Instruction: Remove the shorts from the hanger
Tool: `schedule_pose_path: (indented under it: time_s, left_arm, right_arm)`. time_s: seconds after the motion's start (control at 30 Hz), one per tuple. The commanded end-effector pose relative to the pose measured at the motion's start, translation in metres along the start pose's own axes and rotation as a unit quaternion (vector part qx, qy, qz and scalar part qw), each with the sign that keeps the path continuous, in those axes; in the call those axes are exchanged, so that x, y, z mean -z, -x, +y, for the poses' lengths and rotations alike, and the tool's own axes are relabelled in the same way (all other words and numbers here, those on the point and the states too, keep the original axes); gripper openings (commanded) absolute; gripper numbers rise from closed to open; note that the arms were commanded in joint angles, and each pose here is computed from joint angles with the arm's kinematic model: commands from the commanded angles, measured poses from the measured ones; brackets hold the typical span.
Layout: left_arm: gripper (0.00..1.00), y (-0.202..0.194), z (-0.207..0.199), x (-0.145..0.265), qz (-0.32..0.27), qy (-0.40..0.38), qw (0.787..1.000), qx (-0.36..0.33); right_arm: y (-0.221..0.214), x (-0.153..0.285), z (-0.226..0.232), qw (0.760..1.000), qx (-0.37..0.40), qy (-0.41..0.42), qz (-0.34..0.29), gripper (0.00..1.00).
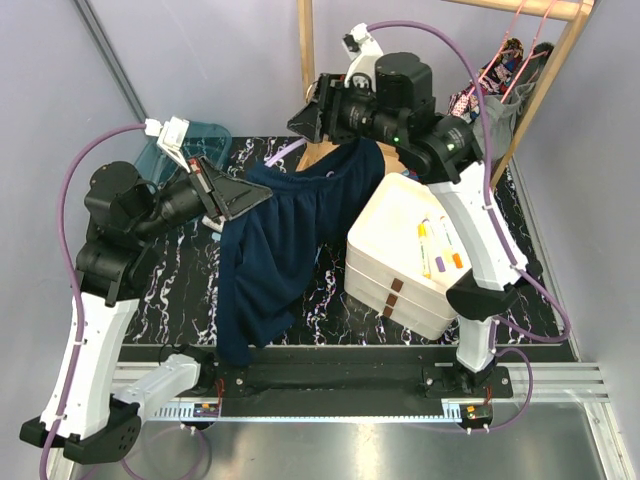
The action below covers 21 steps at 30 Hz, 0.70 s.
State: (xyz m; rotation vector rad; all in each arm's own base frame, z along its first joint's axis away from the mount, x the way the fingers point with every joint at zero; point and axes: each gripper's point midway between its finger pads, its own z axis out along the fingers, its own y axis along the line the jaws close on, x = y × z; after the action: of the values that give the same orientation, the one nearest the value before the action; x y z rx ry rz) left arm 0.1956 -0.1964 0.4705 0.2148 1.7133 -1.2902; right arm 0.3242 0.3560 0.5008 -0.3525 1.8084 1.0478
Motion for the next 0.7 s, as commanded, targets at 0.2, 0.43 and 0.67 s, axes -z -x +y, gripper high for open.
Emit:
schedule_pose_path:
  time_s: [0.2, 0.43, 0.67]
  left_arm:
    - [0.00, 0.030, -0.039, 0.017, -0.062, -0.038, 0.996, -0.053]
    - [0.34, 0.003, 0.013, 0.025, -0.047, 0.077, 0.996, -0.019]
    - [0.51, -0.037, 0.032, 0.052, -0.052, 0.104, 0.993, 0.003]
  right_arm:
    - [0.003, -0.018, -0.003, 0.998, 0.052, -0.029, -0.032, 0.14]
    - [0.030, -0.009, -0.012, 0.992, 0.058, -0.071, -0.088, 0.00]
    - [0.040, -0.004, -0.008, 0.990, 0.056, -0.068, -0.107, 0.00]
